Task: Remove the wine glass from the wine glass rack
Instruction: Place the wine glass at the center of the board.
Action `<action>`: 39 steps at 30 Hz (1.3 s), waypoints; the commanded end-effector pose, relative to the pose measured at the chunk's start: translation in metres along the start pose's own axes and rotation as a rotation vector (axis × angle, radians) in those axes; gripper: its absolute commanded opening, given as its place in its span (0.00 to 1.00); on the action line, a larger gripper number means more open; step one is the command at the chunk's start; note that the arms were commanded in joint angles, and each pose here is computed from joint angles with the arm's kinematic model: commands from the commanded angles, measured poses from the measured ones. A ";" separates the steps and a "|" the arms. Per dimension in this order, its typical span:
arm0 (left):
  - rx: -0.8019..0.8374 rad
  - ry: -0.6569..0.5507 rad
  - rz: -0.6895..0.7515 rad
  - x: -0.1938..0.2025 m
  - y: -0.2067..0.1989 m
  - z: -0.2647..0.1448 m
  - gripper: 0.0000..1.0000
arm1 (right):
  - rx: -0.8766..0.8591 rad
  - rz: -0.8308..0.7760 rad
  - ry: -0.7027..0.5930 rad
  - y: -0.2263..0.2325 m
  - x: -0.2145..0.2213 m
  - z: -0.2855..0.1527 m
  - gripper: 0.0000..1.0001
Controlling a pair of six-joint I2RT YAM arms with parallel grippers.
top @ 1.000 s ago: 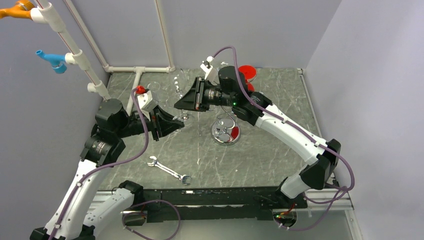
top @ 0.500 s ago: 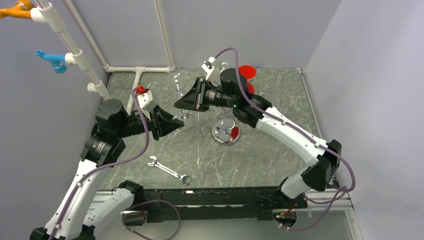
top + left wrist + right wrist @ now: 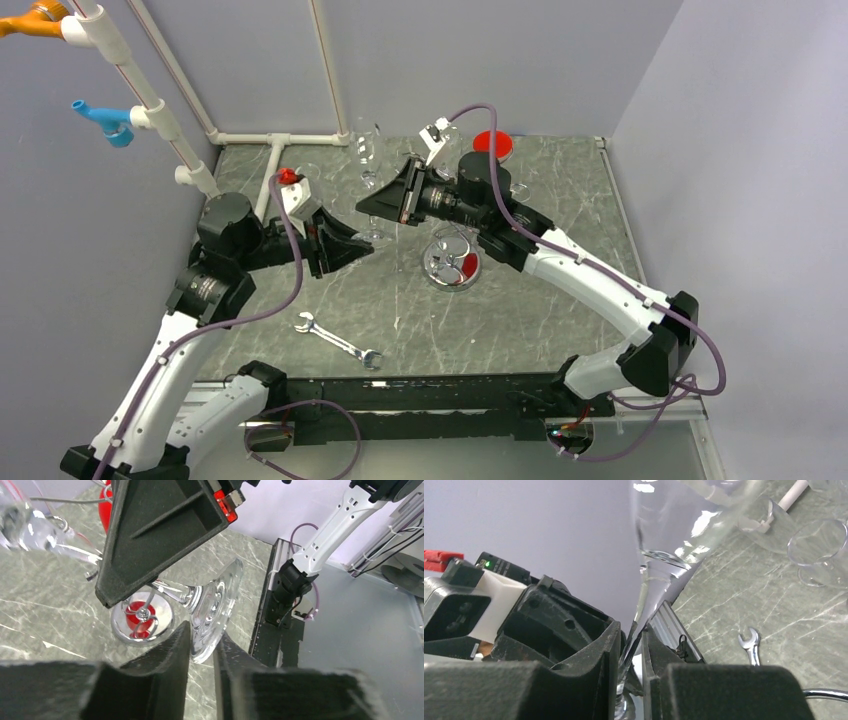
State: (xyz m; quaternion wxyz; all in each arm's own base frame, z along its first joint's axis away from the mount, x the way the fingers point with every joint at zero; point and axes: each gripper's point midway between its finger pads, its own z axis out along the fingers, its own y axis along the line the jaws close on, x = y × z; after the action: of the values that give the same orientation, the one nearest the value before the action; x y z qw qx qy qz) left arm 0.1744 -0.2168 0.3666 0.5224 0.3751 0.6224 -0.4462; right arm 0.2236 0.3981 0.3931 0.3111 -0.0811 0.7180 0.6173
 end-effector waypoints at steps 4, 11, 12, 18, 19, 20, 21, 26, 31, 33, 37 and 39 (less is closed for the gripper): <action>-0.001 -0.023 -0.029 -0.017 -0.006 -0.003 0.44 | -0.210 -0.191 -0.093 0.061 -0.020 -0.025 0.00; -0.009 -0.022 -0.028 -0.017 -0.006 -0.004 0.53 | -0.211 -0.194 -0.099 0.062 -0.021 -0.025 0.00; -0.010 -0.021 -0.028 -0.016 -0.005 -0.004 0.53 | -0.211 -0.195 -0.101 0.062 -0.021 -0.025 0.00; -0.015 -0.023 -0.027 -0.016 -0.005 -0.005 0.54 | -0.214 -0.197 -0.117 0.062 -0.022 -0.028 0.00; -0.017 -0.021 -0.028 -0.016 -0.004 -0.005 0.55 | -0.216 -0.197 -0.119 0.062 -0.022 -0.028 0.00; -0.020 -0.021 -0.028 -0.016 -0.004 -0.005 0.55 | -0.219 -0.198 -0.121 0.062 -0.022 -0.029 0.00; -0.022 -0.022 -0.028 -0.016 -0.004 -0.005 0.56 | -0.218 -0.197 -0.122 0.062 -0.022 -0.029 0.00; -0.036 -0.024 -0.025 -0.018 -0.003 -0.007 0.62 | -0.219 -0.201 -0.133 0.063 -0.023 -0.031 0.00; -0.059 -0.032 -0.022 -0.022 -0.002 -0.009 0.70 | -0.225 -0.210 -0.146 0.064 -0.024 -0.034 0.00; -0.068 -0.041 -0.019 -0.024 -0.002 -0.010 0.73 | -0.228 -0.215 -0.154 0.065 -0.024 -0.036 0.00; -0.097 -0.056 -0.021 -0.027 0.000 -0.012 0.85 | -0.241 -0.230 -0.173 0.068 -0.026 -0.041 0.00; -0.102 -0.062 -0.023 -0.030 -0.001 -0.013 0.91 | -0.252 -0.238 -0.182 0.070 -0.026 -0.044 0.00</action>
State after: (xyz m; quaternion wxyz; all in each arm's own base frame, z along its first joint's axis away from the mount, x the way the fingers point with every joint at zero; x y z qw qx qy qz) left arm 0.1762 -0.2096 0.3734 0.5248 0.3346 0.6479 -0.4392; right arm 0.2059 0.3811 0.4147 0.3707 -0.1323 0.6656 0.6341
